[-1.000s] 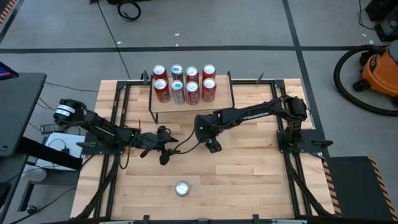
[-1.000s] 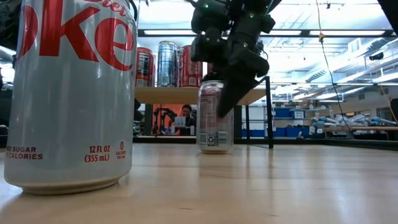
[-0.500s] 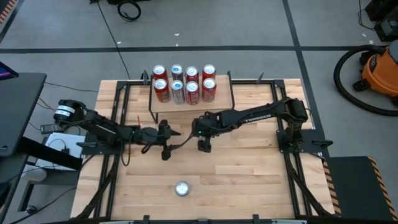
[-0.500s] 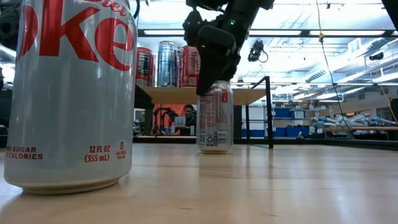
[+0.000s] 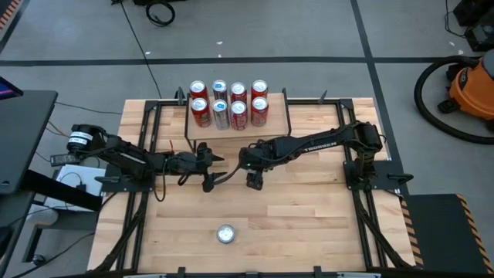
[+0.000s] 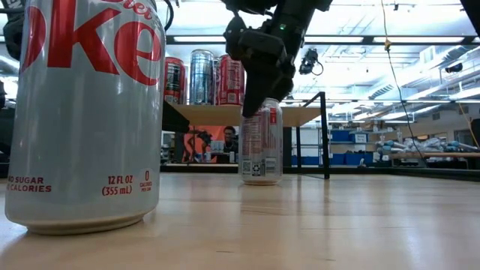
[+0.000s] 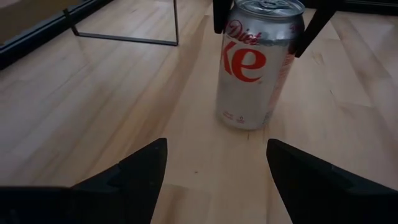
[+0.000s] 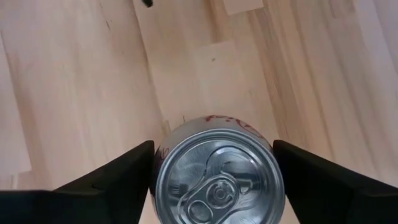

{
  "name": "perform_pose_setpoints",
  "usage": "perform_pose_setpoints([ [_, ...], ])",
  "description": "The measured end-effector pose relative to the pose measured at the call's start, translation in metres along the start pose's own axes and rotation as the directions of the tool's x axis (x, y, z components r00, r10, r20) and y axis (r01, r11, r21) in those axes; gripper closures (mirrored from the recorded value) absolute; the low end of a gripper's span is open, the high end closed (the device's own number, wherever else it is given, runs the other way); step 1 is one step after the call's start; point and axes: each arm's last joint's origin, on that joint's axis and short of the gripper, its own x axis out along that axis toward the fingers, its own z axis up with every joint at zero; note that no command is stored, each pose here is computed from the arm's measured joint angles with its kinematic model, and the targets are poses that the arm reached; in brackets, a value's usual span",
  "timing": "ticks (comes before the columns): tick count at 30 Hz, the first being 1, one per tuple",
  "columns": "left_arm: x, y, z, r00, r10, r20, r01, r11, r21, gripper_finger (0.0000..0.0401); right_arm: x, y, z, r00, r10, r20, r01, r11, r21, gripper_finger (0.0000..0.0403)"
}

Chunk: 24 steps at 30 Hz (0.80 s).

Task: Place canned beverage on shelf
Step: Put the red silver soda can on the shelf

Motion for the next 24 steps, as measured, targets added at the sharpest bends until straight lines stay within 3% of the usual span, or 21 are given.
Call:
perform_pose_setpoints([
  [4, 0.0, 0.0, 0.0, 1.0, -0.004, 0.0, 0.004, 1.0, -0.002, 0.0115, 0.0, 0.0, 0.0, 0.999, 0.037, -0.011, -0.037, 0.998, -0.051, 0.01],
  [11, -0.001, -0.004, 0.0, 0.999, -0.037, -0.004, 0.037, 0.999, -0.023, 0.0115, -0.005, -0.001, -0.003, 0.997, 0.059, -0.049, -0.068, 0.976, -0.205, 0.0089],
  [17, -0.001, -0.006, -0.001, 0.999, -0.047, -0.008, 0.047, 0.999, -0.025, 0.0115, -0.031, -0.007, -0.007, 0.997, 0.066, -0.046, -0.077, 0.938, -0.337, 0.0091],
  [24, -0.002, -0.01, -0.002, 0.998, -0.059, -0.016, 0.058, 0.996, -0.068, 0.0115, -0.06, -0.017, -0.01, 0.997, 0.079, -0.022, -0.081, 0.923, -0.376, 0.0091],
])
